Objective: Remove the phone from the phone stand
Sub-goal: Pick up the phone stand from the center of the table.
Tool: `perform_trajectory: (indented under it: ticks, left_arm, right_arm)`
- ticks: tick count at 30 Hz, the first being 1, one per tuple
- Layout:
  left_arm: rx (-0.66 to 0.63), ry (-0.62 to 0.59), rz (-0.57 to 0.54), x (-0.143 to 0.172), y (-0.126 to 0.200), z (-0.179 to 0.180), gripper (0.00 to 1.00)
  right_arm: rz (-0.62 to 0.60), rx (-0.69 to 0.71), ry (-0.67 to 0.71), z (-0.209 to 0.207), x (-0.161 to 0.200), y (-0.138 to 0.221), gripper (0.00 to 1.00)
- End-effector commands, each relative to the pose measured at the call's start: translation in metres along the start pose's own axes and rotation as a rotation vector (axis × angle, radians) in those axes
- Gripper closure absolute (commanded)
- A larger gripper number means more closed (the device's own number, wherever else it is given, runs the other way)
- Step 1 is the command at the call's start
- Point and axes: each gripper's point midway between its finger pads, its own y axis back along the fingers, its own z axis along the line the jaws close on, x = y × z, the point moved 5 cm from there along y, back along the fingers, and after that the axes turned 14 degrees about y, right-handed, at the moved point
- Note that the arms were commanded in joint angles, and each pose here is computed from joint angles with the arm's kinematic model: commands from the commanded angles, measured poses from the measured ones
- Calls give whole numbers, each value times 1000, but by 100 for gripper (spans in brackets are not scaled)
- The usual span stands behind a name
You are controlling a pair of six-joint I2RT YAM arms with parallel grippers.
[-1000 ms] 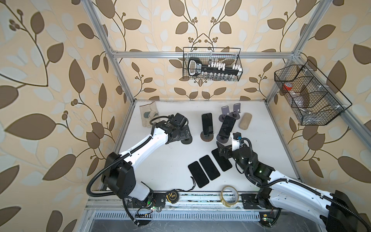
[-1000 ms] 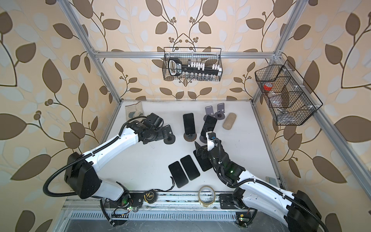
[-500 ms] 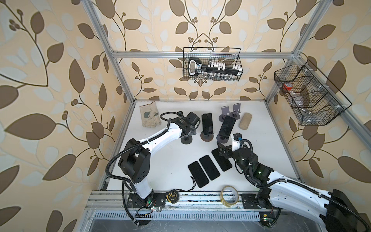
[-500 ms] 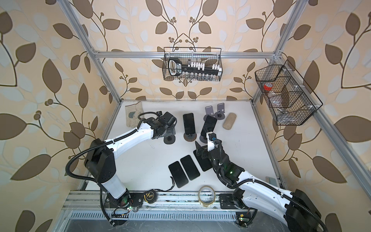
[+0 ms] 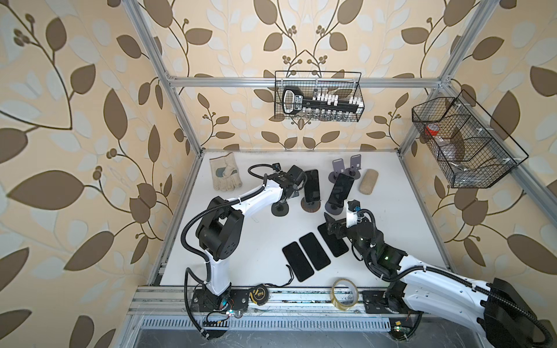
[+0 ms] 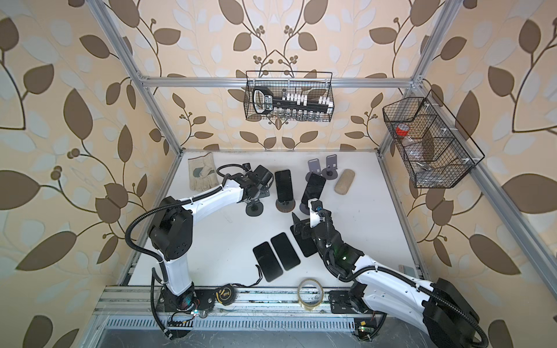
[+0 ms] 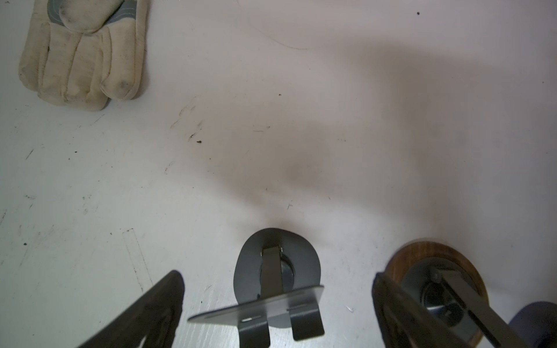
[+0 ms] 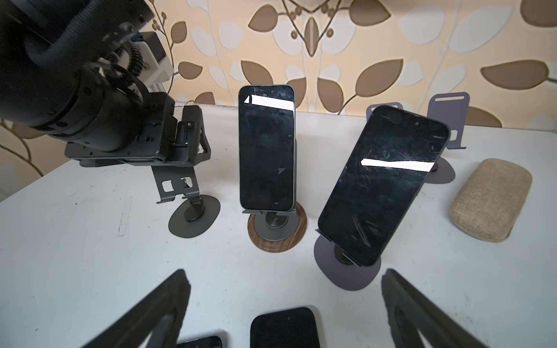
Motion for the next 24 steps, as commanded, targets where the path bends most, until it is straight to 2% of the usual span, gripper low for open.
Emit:
perform_trajectory:
  ticks: [1, 7, 11, 18, 24]
  left_arm:
    - [22, 22, -61, -10, 5, -5, 6]
    - [30, 12, -55, -5, -2, 0, 20]
    - [19, 28, -47, -3, -6, 6, 18]
    - [16, 27, -48, -3, -13, 11, 22]
    - [82, 2, -17, 2, -19, 12, 21]
  right_arm:
    - [-14, 11, 15, -1, 1, 1, 0]
    - [-13, 12, 17, -1, 1, 1, 0]
    - [-12, 14, 18, -1, 1, 1, 0]
    - [-7, 17, 23, -1, 3, 0, 0]
    - [-1, 16, 29, 0, 5, -1, 0]
